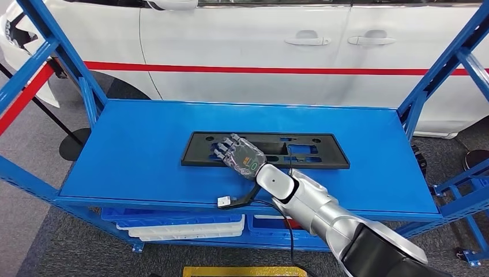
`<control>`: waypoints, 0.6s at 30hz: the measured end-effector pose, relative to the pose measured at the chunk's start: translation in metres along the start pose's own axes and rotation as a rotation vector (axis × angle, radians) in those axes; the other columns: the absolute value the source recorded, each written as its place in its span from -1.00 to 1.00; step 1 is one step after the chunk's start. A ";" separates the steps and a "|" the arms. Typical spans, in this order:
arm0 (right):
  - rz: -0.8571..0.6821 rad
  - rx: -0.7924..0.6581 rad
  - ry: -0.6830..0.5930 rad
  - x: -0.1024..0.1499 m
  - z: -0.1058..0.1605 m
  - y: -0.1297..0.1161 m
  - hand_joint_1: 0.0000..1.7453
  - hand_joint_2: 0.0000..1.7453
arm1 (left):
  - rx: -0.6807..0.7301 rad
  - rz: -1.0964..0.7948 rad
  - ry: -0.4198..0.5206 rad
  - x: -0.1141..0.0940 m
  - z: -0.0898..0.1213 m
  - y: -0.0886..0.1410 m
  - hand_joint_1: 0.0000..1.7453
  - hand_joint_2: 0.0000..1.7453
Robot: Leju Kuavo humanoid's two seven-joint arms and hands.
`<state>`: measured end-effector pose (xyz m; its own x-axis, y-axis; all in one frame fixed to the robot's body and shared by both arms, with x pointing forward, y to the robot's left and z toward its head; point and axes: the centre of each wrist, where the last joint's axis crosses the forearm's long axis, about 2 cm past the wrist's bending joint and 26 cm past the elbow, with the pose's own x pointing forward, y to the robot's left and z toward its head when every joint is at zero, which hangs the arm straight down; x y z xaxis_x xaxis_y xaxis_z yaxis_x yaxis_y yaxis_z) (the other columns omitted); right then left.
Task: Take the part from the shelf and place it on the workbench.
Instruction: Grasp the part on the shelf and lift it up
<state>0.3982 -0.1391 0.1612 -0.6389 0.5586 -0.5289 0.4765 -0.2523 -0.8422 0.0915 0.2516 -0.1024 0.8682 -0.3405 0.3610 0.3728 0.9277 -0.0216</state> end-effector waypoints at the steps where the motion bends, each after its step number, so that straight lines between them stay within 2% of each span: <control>1: 0.000 0.000 0.004 0.001 0.000 0.001 1.00 1.00 | 0.000 0.000 -0.001 0.000 0.000 0.000 -1.00 -1.00; 9: -0.015 -0.019 0.041 0.008 0.004 0.004 1.00 1.00 | 0.011 0.010 -0.037 0.000 0.000 0.001 -1.00 -1.00; 13: -0.033 -0.026 0.059 0.011 0.008 0.006 1.00 1.00 | 0.019 0.010 -0.052 0.000 0.000 0.001 -1.00 1.00; 18: -0.062 -0.037 0.084 0.015 0.012 0.008 1.00 1.00 | 0.030 0.008 -0.082 0.000 0.000 0.001 -1.00 1.00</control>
<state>0.3851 -0.1415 0.1456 -0.6155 0.6371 -0.4639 0.4605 -0.1869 -0.8678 0.0918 0.2527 -0.1025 0.8411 -0.3206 0.4357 0.3548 0.9349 0.0030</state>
